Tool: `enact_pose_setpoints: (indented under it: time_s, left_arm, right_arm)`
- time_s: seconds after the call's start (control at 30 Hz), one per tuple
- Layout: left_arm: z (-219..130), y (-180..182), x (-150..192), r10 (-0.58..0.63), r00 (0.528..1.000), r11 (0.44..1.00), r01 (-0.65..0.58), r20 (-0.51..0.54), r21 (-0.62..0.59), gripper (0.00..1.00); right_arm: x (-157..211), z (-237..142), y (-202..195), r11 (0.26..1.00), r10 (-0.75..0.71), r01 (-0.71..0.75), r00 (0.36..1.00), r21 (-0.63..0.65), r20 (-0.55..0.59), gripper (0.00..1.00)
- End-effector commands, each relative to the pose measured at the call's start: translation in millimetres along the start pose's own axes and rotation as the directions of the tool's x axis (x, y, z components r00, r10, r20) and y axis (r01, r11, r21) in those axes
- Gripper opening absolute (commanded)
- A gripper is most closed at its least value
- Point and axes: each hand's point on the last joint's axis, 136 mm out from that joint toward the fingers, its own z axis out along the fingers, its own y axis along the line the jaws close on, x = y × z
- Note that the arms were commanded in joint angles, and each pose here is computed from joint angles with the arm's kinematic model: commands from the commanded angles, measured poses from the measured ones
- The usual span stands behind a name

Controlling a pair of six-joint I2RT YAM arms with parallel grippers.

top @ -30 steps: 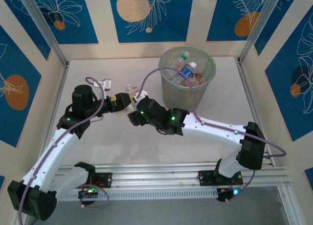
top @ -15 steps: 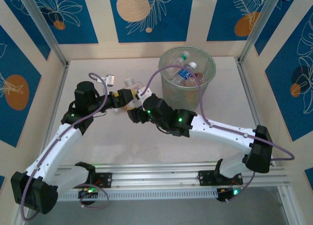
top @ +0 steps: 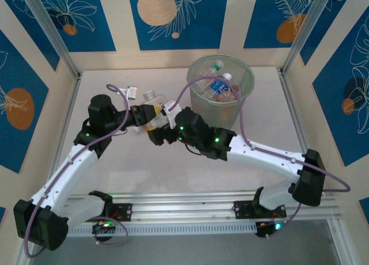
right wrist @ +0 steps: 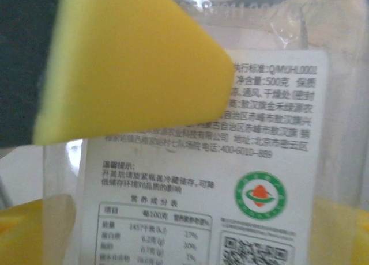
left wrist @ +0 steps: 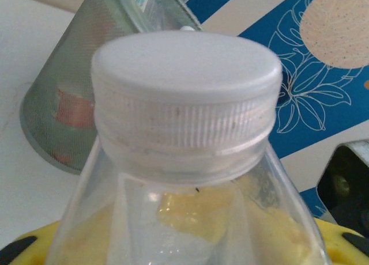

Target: Put the plastic bottles in the bin

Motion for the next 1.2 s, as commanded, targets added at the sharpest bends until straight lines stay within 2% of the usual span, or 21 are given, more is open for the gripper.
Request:
enact_pose_setpoints:
  time_s: [0.0, 0.17, 0.3, 0.43, 0.73, 0.87, 1.07, 1.17]
  left_arm:
    - [-3, -35, -16, 0.107, 0.994, 0.988, -0.109, 0.028, 0.11, 0.41]
    - [-7, -61, -23, 0.197, 0.98, 0.962, -0.199, 0.03, 0.188, 0.38]
    - [-16, -87, -22, 0.285, 0.958, 0.916, -0.284, 0.037, 0.283, 0.38]
    - [-26, -106, -22, 0.35, 0.934, 0.875, -0.355, 0.076, 0.329, 0.38]
    - [-34, -137, -15, 0.452, 0.877, 0.785, -0.479, 0.165, 0.393, 0.38]
    - [-33, -143, -12, 0.477, 0.861, 0.763, -0.505, 0.175, 0.403, 0.38]
    - [-28, -143, -13, 0.483, 0.855, 0.756, -0.516, 0.189, 0.401, 0.38]
    - [-25, -141, -16, 0.478, 0.857, 0.764, -0.515, 0.195, 0.389, 0.38]
  right_arm:
    - [-30, -29, 7, 0.99, 0.031, -0.018, 0.995, -0.137, 0.094, 0.99]
    - [-43, -67, 9, 0.95, 0.044, -0.005, 0.992, -0.313, 0.118, 0.99]
    - [-53, -106, 6, 0.889, 0.081, -0.01, 0.988, -0.458, 0.135, 0.99]
    - [-56, -128, 6, 0.847, 0.088, -0.004, 0.987, -0.532, 0.133, 1.0]
    - [-66, -110, 12, 0.813, 0.068, -0.004, 0.994, -0.582, 0.088, 0.99]
    - [-75, -104, 20, 0.777, 0.048, 0.013, 0.996, -0.63, 0.079, 0.95]
    - [-85, -97, 29, 0.731, 0.034, 0.027, 0.997, -0.682, 0.076, 0.77]
    - [-85, -96, 32, 0.728, 0.028, 0.033, 0.997, -0.685, 0.077, 0.62]
